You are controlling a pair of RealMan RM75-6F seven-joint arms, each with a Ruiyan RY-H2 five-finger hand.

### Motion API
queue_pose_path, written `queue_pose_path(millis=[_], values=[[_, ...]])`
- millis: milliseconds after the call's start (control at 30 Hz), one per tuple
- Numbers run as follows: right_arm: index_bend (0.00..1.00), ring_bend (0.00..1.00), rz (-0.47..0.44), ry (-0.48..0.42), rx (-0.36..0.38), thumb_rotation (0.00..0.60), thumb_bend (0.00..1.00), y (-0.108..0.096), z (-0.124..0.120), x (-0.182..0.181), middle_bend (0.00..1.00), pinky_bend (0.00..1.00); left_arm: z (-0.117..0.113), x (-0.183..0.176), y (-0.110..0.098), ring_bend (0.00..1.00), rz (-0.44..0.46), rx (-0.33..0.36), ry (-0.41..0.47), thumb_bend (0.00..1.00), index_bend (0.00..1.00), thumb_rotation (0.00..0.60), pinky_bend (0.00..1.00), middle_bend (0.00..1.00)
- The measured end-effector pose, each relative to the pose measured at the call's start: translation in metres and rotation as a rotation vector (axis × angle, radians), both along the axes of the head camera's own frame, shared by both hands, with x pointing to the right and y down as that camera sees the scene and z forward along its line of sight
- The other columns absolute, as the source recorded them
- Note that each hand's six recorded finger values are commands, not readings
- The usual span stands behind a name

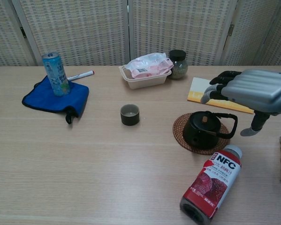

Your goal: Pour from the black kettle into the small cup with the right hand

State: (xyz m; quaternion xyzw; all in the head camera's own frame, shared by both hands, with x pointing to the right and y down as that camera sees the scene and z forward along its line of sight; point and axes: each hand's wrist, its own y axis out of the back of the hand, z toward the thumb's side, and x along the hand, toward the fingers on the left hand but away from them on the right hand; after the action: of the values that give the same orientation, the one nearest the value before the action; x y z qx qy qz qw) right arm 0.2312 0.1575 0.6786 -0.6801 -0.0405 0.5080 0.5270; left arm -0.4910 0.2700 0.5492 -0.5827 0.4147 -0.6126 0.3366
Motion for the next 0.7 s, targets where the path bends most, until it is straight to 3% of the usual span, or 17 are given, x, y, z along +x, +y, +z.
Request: queue_pose_path(millis=[300,700], values=[[0.17,0.00,-0.010,-0.028,-0.018,0.600,0.00,0.007,0.010,-0.017,0.11,0.00,-0.002,-0.005,0.002,0.15,-0.009,0.001,-0.006,0.00,0.25,0.600,0.10,0.08],[0.17,0.00,0.030,-0.049,-0.008,0.600,0.00,-0.002,0.022,-0.034,0.11,0.00,-0.003,-0.009,0.003,0.15,-0.013,0.002,-0.009,0.00,0.25,0.600,0.10,0.08]])
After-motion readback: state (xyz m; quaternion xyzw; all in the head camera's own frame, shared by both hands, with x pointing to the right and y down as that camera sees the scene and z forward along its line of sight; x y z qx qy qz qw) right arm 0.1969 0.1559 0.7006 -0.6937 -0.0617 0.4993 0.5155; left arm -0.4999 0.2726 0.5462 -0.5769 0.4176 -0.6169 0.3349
